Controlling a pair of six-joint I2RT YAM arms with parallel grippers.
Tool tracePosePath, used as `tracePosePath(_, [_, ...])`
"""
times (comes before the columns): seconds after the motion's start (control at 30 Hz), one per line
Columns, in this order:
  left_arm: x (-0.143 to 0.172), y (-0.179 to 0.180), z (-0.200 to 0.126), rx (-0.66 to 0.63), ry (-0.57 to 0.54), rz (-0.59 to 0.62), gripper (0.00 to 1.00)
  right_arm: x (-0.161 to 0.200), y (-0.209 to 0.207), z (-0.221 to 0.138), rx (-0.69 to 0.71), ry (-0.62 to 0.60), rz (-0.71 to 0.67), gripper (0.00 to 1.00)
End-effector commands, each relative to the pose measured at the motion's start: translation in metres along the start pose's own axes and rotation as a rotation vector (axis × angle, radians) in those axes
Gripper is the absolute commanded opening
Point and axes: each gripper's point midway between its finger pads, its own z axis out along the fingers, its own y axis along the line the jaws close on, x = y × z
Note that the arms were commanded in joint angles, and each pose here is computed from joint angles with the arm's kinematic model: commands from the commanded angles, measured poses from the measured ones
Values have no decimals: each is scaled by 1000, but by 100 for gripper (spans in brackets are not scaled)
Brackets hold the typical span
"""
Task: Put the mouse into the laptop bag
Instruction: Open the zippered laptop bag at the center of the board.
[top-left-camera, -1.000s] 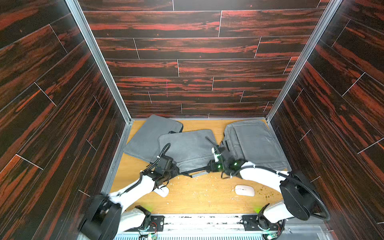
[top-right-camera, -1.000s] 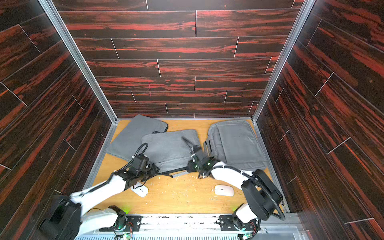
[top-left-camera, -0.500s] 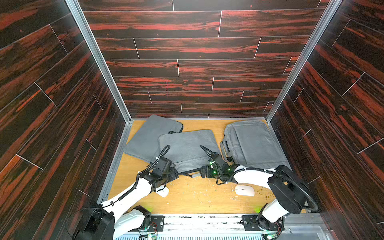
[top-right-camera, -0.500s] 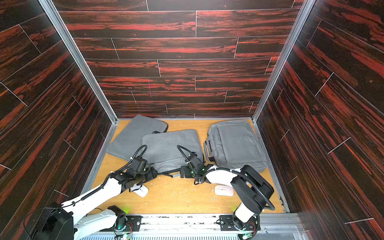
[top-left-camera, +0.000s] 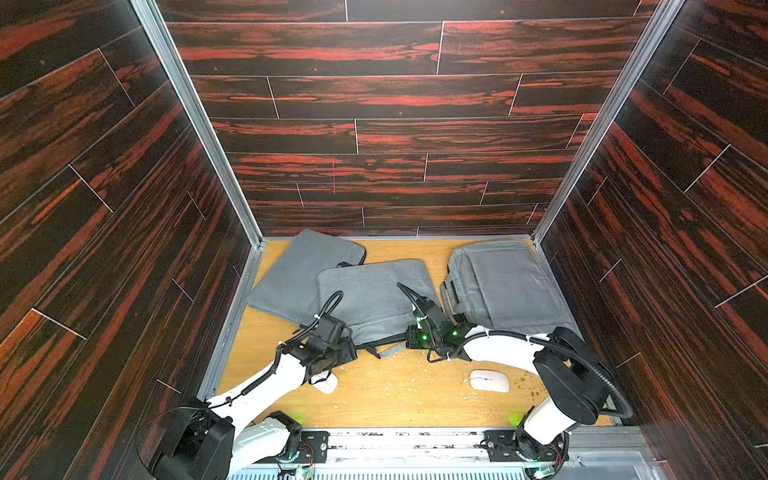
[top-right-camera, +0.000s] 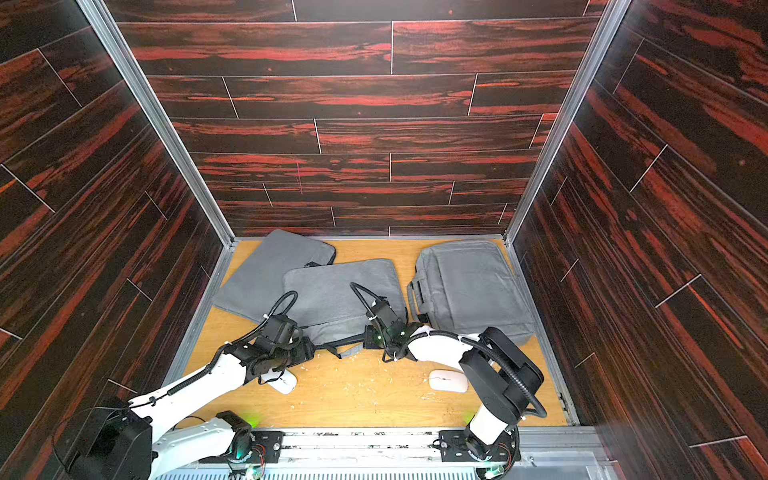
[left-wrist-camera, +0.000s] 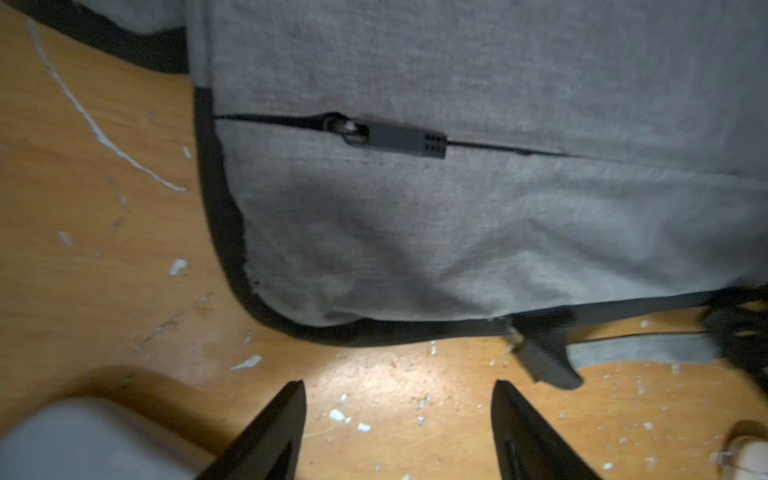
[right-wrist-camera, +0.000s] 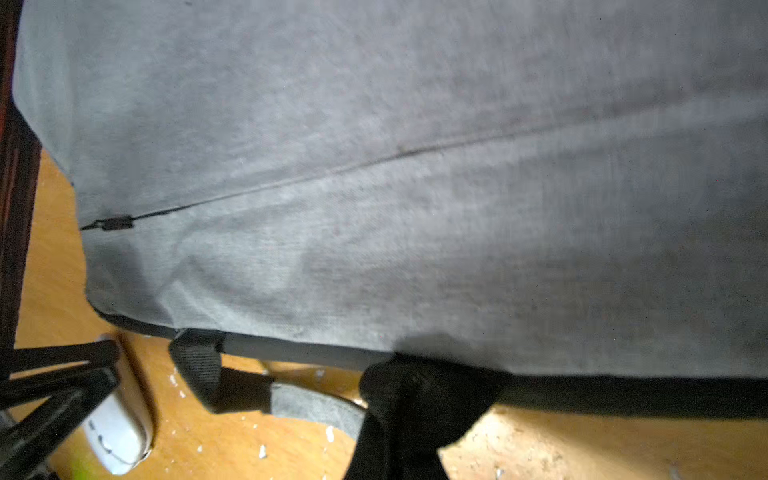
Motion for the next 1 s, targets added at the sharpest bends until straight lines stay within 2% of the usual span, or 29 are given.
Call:
tracePosePath(0.0, [-17, -6, -20, -23, -67, 85, 76, -35, 19, -33, -63, -65, -19, 2])
tracePosePath(0.17, [-35, -12, -37, -53, -149, 182, 79, -78, 30, -66, -157, -112, -5, 3])
tracePosePath(0.33, [-52, -25, -41, -102, -195, 288, 79, -98, 45, -79, -210, -113, -26, 4])
tracePosePath(0.53, [-69, -48, -44, -198, -262, 444, 80, -106, 52, -81, -262, -82, -22, 6])
tracePosePath(0.77, [-89, -64, -37, -291, -296, 517, 79, -110, 49, -84, -294, -68, -4, 10])
tracePosePath(0.97, [-93, -97, -41, -266, -325, 583, 80, -109, 44, -82, -296, -58, 4, 10])
